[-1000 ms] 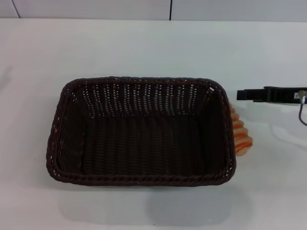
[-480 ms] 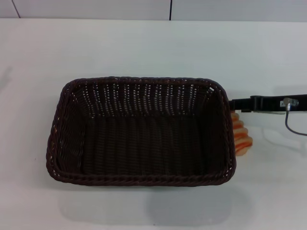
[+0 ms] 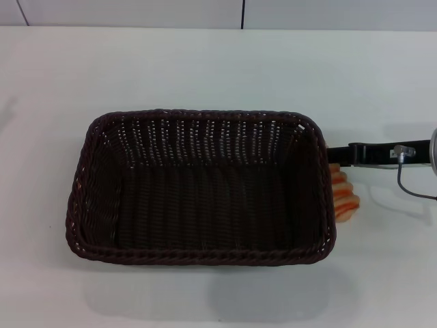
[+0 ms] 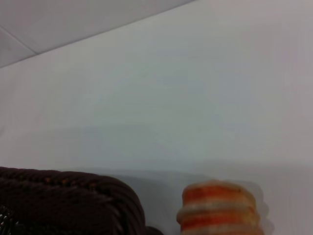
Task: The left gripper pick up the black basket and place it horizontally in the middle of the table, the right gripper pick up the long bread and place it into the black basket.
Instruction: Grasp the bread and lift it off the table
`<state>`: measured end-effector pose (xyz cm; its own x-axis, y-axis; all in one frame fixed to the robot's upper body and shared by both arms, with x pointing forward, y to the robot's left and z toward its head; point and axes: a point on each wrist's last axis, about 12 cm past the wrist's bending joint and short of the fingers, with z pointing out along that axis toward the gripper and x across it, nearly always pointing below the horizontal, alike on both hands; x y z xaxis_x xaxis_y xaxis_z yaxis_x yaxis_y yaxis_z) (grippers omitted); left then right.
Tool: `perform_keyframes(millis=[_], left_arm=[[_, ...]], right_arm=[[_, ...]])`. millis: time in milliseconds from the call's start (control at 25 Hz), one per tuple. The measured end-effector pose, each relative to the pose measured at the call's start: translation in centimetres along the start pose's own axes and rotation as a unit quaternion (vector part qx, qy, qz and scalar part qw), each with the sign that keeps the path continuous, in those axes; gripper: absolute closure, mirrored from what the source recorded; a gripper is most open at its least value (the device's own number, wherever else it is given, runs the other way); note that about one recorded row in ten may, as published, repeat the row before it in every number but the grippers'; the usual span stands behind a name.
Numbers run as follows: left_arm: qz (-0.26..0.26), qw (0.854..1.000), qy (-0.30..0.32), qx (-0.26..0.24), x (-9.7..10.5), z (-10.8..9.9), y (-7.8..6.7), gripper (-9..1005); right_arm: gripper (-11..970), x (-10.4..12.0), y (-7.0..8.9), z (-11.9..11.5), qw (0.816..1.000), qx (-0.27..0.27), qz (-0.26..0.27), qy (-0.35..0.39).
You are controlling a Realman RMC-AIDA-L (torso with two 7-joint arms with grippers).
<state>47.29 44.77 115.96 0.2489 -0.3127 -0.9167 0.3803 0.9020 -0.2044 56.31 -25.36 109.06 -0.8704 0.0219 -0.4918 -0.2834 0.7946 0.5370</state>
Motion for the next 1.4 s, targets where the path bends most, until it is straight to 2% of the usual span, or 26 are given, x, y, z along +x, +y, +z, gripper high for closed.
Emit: perform_keyframes(millis=[520,1000,1120,1240,1400], left_arm=[[0.001,1.000,-0.002,0.002,-0.1,0.1,0.0,148],[0.001,1.000,-0.005,0.004,-0.2,0.2,-0.1,148],[0.002,1.000,-0.008,0.003,-0.3,0.2,-0.1,148],[0.002,1.000,-0.010,0.003,-0.3,0.2,-0.1,149],[0.001,1.000,-0.010,0.004,-0.3,0.2,-0.1,149]], right_arm=[[404,0.0,0.1,1.7,1.000,-0.007,0.000,0.019],[406,-0.3,0.2,1.7,1.000,-0.006,-0.002,0.014],[447,-0.4,0.1,1.7,1.000,-0.005,-0.001,0.011],[488,-0.5,-0.2,1.5,1.000,0.001,0.003,0.001],[536,-0.8,-1.7,0.2,0.999,0.017,0.029,-0.038]])
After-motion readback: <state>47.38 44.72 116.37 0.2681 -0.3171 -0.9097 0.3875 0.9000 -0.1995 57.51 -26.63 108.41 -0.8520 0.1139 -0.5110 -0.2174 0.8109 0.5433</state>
